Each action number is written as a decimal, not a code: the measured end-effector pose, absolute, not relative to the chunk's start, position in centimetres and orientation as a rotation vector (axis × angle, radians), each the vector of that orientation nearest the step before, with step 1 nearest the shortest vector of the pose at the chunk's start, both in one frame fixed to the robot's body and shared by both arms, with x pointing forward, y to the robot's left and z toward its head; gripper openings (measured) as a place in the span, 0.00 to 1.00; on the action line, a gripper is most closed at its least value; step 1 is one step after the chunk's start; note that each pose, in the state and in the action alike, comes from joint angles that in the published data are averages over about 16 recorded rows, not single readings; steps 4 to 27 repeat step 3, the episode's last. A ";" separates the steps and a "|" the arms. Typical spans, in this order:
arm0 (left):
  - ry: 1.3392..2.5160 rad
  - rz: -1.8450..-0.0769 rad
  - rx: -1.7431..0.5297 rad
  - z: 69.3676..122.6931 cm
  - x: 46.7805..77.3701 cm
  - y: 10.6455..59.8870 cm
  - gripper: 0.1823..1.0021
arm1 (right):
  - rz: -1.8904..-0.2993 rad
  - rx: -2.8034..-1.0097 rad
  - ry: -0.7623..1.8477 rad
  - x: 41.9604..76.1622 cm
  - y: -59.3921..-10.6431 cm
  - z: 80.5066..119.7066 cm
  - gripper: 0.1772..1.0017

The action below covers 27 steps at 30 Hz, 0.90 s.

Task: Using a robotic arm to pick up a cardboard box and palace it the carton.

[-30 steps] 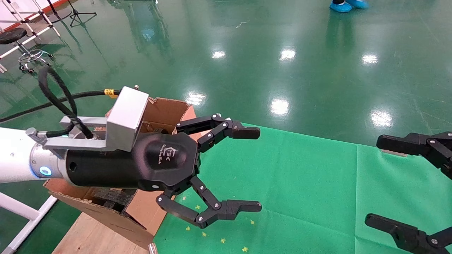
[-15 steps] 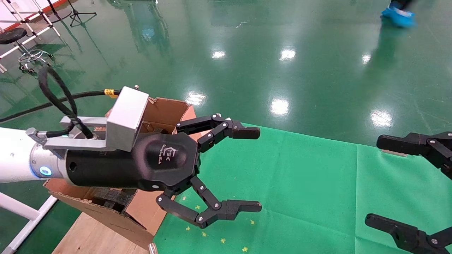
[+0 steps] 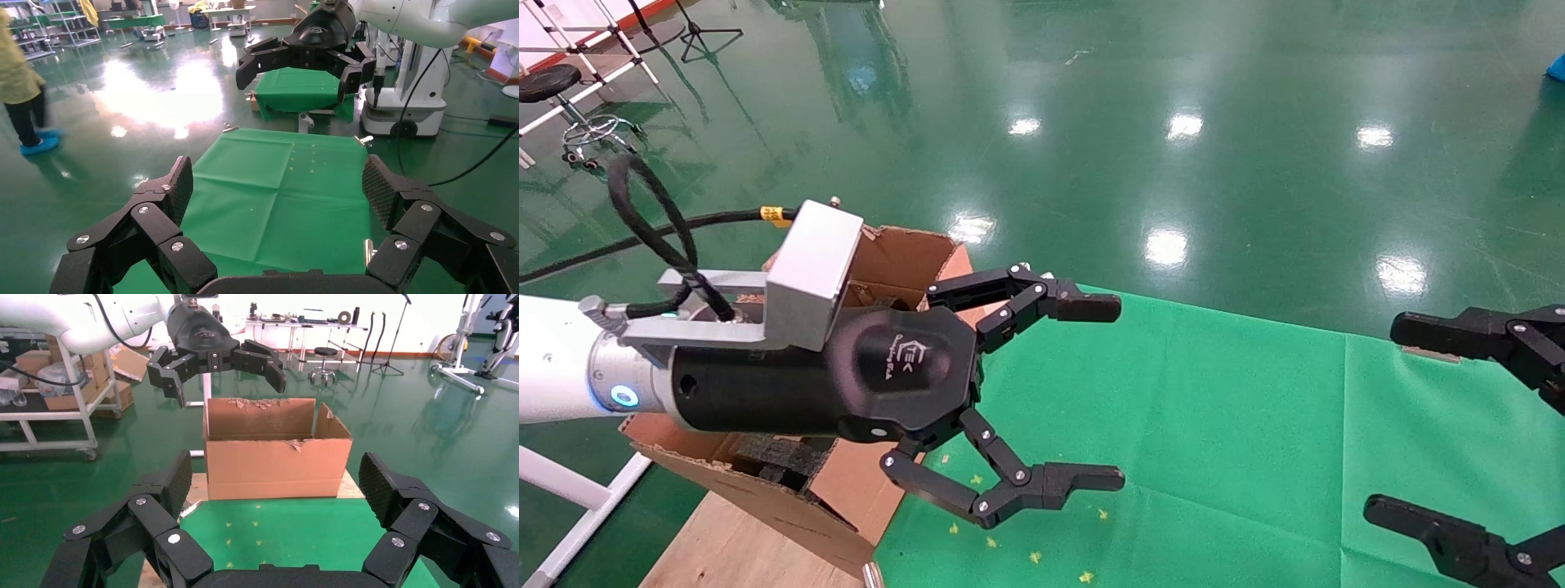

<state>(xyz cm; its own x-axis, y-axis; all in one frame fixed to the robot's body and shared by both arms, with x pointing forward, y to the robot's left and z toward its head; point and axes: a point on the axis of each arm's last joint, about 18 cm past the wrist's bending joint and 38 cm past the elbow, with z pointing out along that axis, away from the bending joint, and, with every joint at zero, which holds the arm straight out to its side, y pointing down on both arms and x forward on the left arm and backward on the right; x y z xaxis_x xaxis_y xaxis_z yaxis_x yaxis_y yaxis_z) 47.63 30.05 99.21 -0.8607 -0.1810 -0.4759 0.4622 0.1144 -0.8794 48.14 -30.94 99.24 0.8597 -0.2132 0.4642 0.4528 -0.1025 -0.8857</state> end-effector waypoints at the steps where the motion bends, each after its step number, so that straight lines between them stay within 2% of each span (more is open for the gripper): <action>1: 1.926 -1.797 0.272 99.2 47.6 30.1 1.00 | -0.566 -1.579 -0.194 48.1 -30.9 99.2 1.00; 27: 1.926 -1.797 0.272 99.2 47.6 30.1 1.00 | -0.566 -1.579 -0.194 48.1 -30.9 99.2 1.00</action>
